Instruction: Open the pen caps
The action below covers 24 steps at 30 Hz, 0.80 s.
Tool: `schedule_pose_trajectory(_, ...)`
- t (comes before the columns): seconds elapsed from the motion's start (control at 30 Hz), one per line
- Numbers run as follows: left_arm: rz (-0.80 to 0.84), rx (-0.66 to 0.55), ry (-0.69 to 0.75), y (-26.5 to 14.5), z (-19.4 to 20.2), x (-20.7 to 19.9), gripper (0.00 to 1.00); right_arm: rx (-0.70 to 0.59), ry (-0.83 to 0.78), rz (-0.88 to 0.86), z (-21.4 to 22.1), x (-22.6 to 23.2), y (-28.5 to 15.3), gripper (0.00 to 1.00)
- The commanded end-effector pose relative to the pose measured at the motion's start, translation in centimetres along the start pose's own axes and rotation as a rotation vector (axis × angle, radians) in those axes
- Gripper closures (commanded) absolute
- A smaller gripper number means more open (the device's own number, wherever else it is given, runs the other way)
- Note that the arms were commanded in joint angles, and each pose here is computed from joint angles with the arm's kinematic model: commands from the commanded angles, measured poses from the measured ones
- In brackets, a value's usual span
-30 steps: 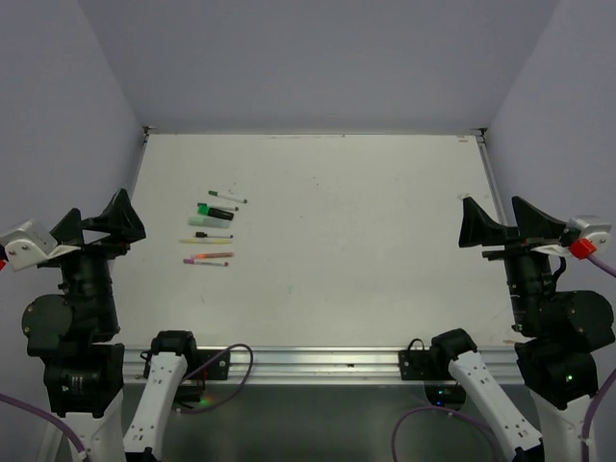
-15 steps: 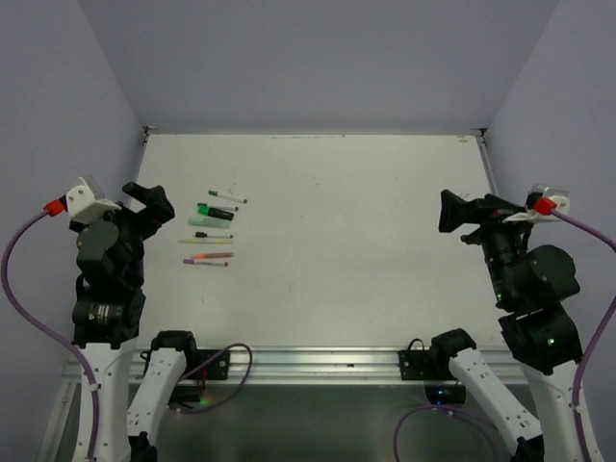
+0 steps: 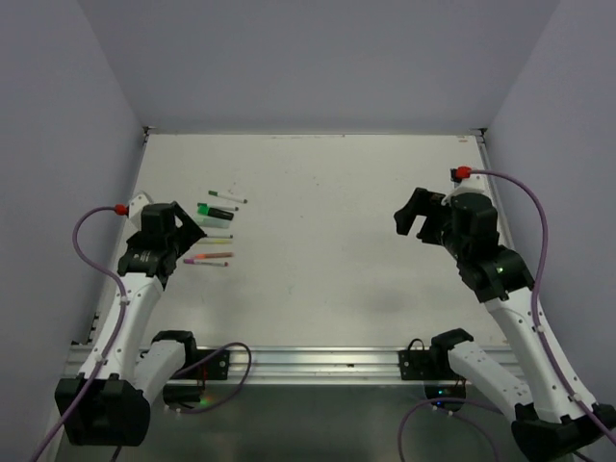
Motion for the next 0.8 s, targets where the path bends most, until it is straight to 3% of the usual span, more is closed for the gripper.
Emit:
schedule_pose_trajectory(0.0,-0.098,-0.012,-0.121,1.7,0.5,0.3,0.06,0.147,0.041,-0.078,2.2,0.6,0.6,0.01)
schedule_pose_trajectory(0.27,-0.197,0.142,-0.23,5.0,3.3,0.0,0.26,0.176,0.012,-0.151,3.7,1.2,1.0,0.01)
schedule_pose_trajectory(0.3,-0.208,0.152,-0.237,5.2,3.5,0.0,0.34,0.174,0.002,-0.154,3.8,1.3,0.9,0.01)
schedule_pose_trajectory(0.4,-0.247,0.171,-0.253,6.0,4.1,0.2,0.42,0.177,-0.029,-0.138,4.4,1.3,1.1,0.01)
schedule_pose_trajectory(0.77,-0.33,0.204,-0.237,7.9,5.0,0.5,0.49,0.192,-0.091,-0.09,6.3,0.7,2.0,0.02)
Point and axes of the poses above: each gripper's point midway between its finger pads, its own y axis out along the fingers, its own x axis along the line the jaws close on, z = x × y, the point moved 9 cm from there along -y, back along the fingers, and after that the axes turned 4 degrees about y, right-handed, at the moved point
